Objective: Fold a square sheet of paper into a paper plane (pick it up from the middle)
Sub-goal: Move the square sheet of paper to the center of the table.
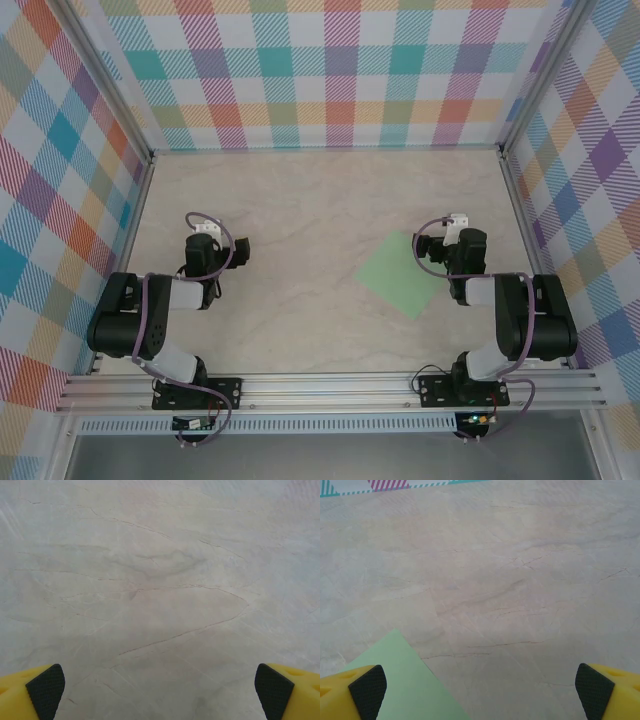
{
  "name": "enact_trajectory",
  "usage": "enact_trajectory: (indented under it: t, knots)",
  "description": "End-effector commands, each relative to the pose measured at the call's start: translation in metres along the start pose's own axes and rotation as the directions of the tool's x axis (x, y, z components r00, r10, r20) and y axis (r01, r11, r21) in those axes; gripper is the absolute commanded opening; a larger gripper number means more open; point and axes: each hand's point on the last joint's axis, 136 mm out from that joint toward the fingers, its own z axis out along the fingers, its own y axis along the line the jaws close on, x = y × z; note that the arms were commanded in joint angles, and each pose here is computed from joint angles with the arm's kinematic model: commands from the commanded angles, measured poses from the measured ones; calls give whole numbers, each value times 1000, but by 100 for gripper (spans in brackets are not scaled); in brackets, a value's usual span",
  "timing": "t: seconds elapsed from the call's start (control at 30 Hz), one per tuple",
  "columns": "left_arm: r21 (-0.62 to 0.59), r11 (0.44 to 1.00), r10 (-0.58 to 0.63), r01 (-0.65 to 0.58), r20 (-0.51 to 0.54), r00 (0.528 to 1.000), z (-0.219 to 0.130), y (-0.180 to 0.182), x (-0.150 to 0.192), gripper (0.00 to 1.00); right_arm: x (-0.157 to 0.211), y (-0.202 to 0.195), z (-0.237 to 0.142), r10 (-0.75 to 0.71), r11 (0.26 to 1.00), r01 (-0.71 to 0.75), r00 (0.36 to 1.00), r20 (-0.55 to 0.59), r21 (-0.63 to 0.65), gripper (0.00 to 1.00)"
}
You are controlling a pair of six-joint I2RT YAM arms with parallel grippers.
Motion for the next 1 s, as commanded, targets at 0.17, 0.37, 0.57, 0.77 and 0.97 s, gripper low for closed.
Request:
enact_trajectory:
  t: [0.17,0.37,0.57,0.77,0.97]
  knots:
    - [7,1000,7,-7,61,998,3,1,-19,100,-17,3,3,-20,1000,21,998,52,-21,100]
    - [8,1000,6,-6,60,998,3,1,-19,100,-18,3,3,-18,1000,19,998,53,-22,100]
    - [7,1000,5,-6,59,998,3,1,-19,100,-17,3,3,-19,1000,21,998,52,-21,100]
    - [9,1000,7,-7,59,998,3,1,-19,100,-17,3,3,-19,1000,20,998,52,-20,100]
    - [24,1000,17,-19,67,998,1,-3,-20,100,-17,3,3,-20,1000,21,998,52,-20,100]
